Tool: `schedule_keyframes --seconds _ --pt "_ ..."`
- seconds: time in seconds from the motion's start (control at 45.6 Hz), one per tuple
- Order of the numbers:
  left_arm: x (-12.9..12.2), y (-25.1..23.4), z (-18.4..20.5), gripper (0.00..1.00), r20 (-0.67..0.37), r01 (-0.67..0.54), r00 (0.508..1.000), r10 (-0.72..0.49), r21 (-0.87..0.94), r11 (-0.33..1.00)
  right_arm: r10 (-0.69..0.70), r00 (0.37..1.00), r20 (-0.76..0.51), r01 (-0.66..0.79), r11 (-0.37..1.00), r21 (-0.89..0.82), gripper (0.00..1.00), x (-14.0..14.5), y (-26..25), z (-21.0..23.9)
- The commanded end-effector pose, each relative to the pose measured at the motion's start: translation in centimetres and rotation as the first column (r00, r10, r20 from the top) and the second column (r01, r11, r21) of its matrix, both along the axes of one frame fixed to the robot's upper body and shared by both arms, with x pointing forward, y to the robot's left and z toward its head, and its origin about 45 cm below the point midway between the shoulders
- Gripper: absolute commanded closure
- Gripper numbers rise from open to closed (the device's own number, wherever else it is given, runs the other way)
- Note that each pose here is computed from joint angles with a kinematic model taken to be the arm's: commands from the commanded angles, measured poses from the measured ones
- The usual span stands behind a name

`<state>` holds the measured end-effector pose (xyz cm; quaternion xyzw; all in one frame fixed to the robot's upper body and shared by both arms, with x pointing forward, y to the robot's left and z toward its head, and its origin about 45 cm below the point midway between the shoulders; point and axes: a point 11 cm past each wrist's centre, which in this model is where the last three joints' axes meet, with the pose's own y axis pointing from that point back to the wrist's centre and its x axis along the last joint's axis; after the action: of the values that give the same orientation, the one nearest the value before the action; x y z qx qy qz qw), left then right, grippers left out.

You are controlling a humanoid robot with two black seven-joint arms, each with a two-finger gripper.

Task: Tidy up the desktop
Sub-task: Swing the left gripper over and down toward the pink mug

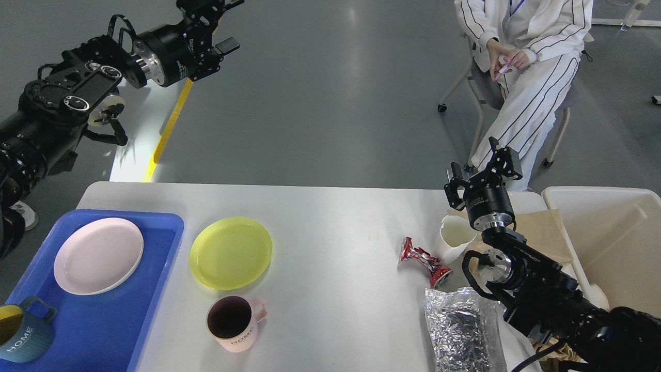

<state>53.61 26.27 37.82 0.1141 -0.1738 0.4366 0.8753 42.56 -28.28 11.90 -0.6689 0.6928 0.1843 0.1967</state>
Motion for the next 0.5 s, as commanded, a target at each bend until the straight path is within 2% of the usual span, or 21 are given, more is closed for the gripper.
schedule_keyframes --seconds 0.0,0.153,0.219,0.329,0.394,0.482 --pt "-0.1 -1.0 1.4 0.00 -0.020 0.077 0.997 -0.074 0.328 0.941 0.000 1.000 0.000 0.000 1.000 -0.001 0.00 0.0 0.0 0.0" --pt "-1.2 -4.0 2.1 0.00 -0.074 0.187 0.982 -0.172 0.377 0.907 0.001 1.000 0.001 -0.001 1.000 0.000 0.00 0.0 0.0 0.0" --pt "-2.2 -5.6 1.3 0.00 -0.128 0.257 0.966 -0.225 0.392 0.883 0.000 1.000 -0.001 0.000 1.000 0.000 0.00 0.0 0.0 0.0" --pt "-5.0 -6.2 -1.6 0.00 -0.297 0.383 0.919 -0.260 0.508 0.772 0.000 1.000 -0.001 0.000 1.000 0.000 0.00 0.0 0.0 0.0" --pt "-8.2 -4.2 -5.0 0.00 -0.468 0.474 0.859 -0.209 0.570 0.671 -0.001 1.000 0.000 0.001 1.000 -0.001 0.00 0.0 -0.1 0.0" --pt "-10.3 -1.5 -6.8 0.00 -0.560 0.510 0.817 -0.138 0.588 0.628 0.000 1.000 0.000 0.000 1.000 0.000 0.00 0.0 0.0 0.0"
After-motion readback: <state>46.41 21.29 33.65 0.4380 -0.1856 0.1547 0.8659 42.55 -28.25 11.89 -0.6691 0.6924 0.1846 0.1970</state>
